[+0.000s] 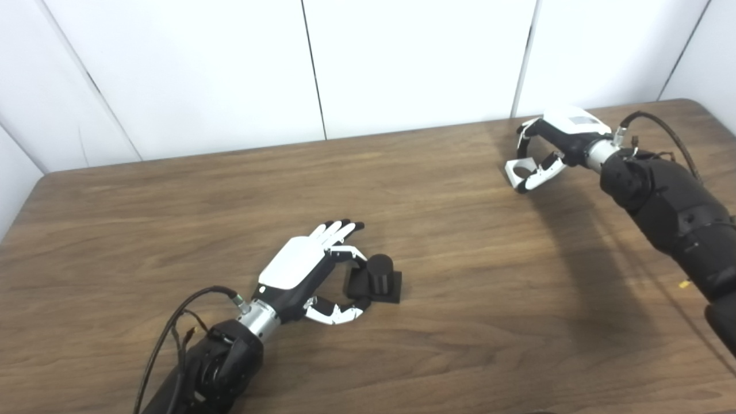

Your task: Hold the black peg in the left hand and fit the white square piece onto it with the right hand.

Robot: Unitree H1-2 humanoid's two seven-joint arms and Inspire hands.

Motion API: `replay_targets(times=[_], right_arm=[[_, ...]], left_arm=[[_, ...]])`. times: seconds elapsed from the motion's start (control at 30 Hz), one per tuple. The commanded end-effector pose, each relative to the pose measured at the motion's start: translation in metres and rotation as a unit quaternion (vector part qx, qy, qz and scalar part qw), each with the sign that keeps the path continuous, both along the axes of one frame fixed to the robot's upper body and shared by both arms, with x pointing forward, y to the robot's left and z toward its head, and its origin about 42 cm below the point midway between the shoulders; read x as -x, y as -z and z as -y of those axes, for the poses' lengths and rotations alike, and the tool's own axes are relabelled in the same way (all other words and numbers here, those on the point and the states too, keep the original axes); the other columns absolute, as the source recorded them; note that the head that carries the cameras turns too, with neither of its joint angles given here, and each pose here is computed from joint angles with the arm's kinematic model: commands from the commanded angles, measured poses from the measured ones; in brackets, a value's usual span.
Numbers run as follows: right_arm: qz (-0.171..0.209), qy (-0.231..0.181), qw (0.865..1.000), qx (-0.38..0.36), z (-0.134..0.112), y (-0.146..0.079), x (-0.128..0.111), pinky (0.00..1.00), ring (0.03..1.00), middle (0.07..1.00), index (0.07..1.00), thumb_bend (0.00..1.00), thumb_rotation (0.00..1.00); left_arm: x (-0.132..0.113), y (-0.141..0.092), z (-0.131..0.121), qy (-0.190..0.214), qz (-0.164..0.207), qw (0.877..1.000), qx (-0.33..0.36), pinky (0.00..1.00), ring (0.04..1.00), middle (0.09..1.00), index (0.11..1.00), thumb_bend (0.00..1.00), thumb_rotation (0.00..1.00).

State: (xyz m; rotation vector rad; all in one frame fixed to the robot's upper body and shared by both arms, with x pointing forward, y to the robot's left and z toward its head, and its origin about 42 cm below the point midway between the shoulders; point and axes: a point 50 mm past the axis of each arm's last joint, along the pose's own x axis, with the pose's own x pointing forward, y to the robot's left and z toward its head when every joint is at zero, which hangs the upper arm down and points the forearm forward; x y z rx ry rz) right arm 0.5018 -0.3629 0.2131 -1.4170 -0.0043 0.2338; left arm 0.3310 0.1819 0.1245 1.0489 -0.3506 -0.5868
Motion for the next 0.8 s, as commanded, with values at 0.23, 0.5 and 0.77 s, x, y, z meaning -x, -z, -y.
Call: replay_targets(times=[0.23,0.5,0.77], right_arm=[[0.010,0.018,1.000,0.019,0.013,-0.010,-0.003,0.94,0.907,0.837,0.484,0.52,0.14],[0.015,0.019,1.000,0.018,0.015,-0.010,-0.002,0.95,0.907,0.833,0.485,0.52,0.14],[0.061,0.007,0.998,-0.019,0.012,-0.020,0.003,0.96,0.900,0.823,0.484,0.52,0.14]], left_arm=[[0.004,0.014,-0.021,-0.005,-0.025,0.998,-0.060,1.00,1.000,0.975,0.578,0.92,0.27],[0.004,0.015,-0.020,-0.004,-0.027,0.998,-0.064,1.00,1.000,0.983,0.579,0.91,0.28],[0.003,0.016,-0.021,-0.008,-0.027,0.998,-0.060,1.00,1.000,0.979,0.575,0.91,0.27]])
